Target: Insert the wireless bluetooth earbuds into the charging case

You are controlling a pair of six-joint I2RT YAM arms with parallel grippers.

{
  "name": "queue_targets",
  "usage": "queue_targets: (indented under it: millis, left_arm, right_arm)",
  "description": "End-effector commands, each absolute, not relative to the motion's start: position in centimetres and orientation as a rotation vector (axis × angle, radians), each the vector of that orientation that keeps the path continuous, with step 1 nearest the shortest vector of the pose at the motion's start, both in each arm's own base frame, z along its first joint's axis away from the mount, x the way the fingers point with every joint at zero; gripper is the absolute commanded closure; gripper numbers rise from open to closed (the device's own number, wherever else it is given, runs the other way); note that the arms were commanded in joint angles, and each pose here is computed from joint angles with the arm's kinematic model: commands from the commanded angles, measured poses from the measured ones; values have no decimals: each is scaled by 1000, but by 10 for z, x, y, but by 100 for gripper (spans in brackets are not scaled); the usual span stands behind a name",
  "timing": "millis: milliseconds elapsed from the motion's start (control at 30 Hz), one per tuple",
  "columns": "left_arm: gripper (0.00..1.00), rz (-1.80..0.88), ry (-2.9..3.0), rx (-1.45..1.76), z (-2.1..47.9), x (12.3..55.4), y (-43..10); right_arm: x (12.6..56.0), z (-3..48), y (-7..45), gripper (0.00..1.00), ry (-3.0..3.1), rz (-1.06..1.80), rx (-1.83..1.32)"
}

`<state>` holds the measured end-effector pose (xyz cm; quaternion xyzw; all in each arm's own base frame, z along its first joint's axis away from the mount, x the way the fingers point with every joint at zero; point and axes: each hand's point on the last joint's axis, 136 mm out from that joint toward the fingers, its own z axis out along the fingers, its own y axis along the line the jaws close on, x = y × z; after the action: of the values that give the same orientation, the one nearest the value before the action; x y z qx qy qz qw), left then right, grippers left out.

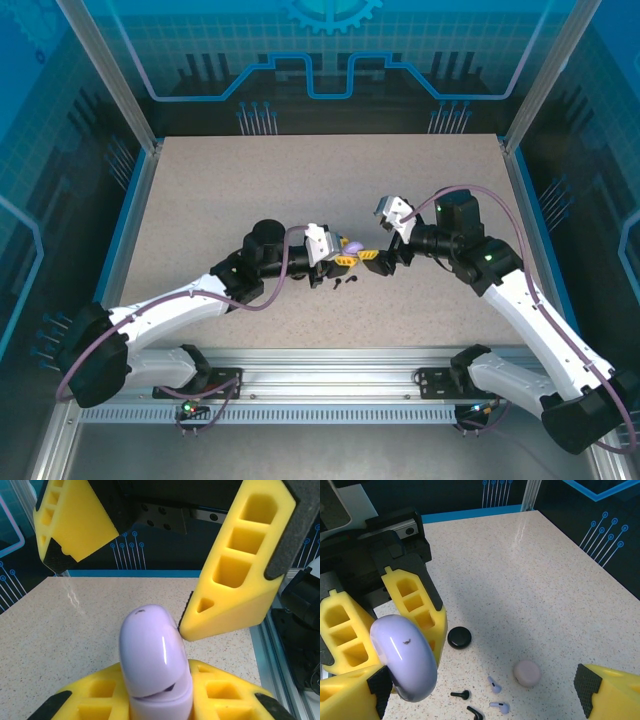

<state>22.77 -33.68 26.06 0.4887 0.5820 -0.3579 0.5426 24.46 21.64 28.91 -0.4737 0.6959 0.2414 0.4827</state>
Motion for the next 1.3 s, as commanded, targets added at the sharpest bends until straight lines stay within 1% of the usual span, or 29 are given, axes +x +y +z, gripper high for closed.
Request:
queue_targets:
  millis: [0,367,533,667,833,933,1067,1267]
  left_arm:
    - [100,-911,1299,1240,271,206,-348]
    - [100,-909,1297,1239,272,205,-348]
    - [100,-902,1298,1238,272,205,-347]
    - [100,-900,1295,1242,272,204,-346]
    - [100,-896,1284,1248,274,203,-346]
    - [100,-894,1280,1251,275,203,-346]
    - [100,-890,1282,1248,275,203,-346]
    - [100,-881,1280,1255,275,202,-345]
  right_arm:
    - [266,317,209,3,1645,516,-1064]
    - [265,316,208,3,1648,525,-1071]
    - [246,309,212,3,1614,564,-1173]
    - [221,299,213,8,1577,602,-1305]
    - [207,291,214,26,1567,639,-1407]
    - [202,294,220,31,1539,695,-1440]
    - [194,290,228,36,1522,788,-1481]
    - [183,282,232,38,1499,853,-1514]
